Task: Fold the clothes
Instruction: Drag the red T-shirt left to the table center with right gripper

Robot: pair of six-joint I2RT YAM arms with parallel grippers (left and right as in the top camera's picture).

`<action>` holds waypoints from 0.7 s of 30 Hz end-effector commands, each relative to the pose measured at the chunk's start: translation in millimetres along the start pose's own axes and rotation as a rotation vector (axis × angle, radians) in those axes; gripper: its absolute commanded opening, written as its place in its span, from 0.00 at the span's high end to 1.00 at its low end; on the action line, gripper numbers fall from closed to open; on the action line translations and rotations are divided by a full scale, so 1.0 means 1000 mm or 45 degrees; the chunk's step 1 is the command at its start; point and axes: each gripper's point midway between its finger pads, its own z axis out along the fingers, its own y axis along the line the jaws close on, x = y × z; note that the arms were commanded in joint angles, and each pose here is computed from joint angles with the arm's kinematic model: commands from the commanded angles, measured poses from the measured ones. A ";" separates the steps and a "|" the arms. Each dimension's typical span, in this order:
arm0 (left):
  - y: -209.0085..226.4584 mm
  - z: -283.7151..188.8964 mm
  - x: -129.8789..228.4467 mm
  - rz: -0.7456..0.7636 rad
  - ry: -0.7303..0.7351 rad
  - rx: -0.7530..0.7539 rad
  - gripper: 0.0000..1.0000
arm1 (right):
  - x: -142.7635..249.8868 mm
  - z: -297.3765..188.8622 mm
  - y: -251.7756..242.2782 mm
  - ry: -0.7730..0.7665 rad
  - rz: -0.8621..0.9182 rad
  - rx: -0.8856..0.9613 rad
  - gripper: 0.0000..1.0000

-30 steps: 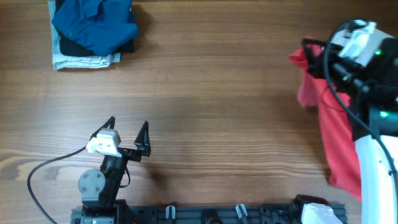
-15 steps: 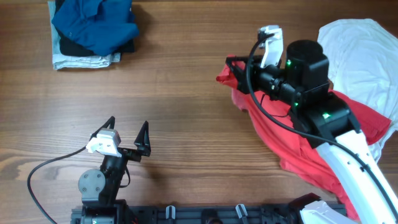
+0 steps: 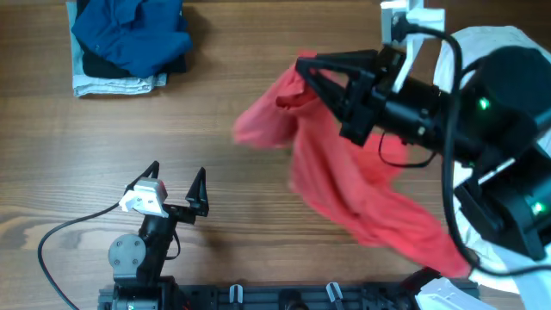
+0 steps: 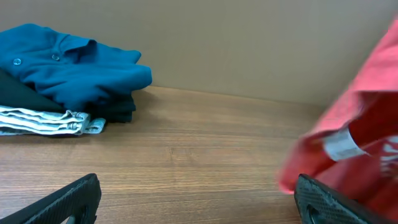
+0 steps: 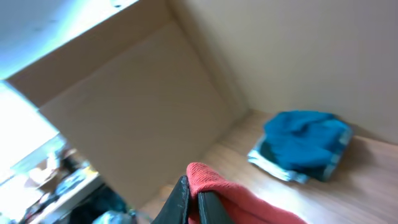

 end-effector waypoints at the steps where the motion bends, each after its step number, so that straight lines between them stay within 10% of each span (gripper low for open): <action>1: 0.000 0.000 0.002 0.021 0.000 0.000 0.00 | 0.007 0.003 0.036 0.041 -0.032 -0.139 0.96; 12: 0.000 0.000 0.002 0.021 0.000 0.000 0.00 | 0.067 0.090 -0.136 0.225 0.023 0.555 0.96; 18: 0.000 0.000 0.002 0.021 0.000 0.000 0.00 | 0.074 0.045 -0.239 0.279 0.128 0.965 0.10; 21: 0.000 0.000 0.002 0.021 0.000 0.000 0.00 | 0.063 -0.019 -0.254 0.279 0.213 1.128 0.05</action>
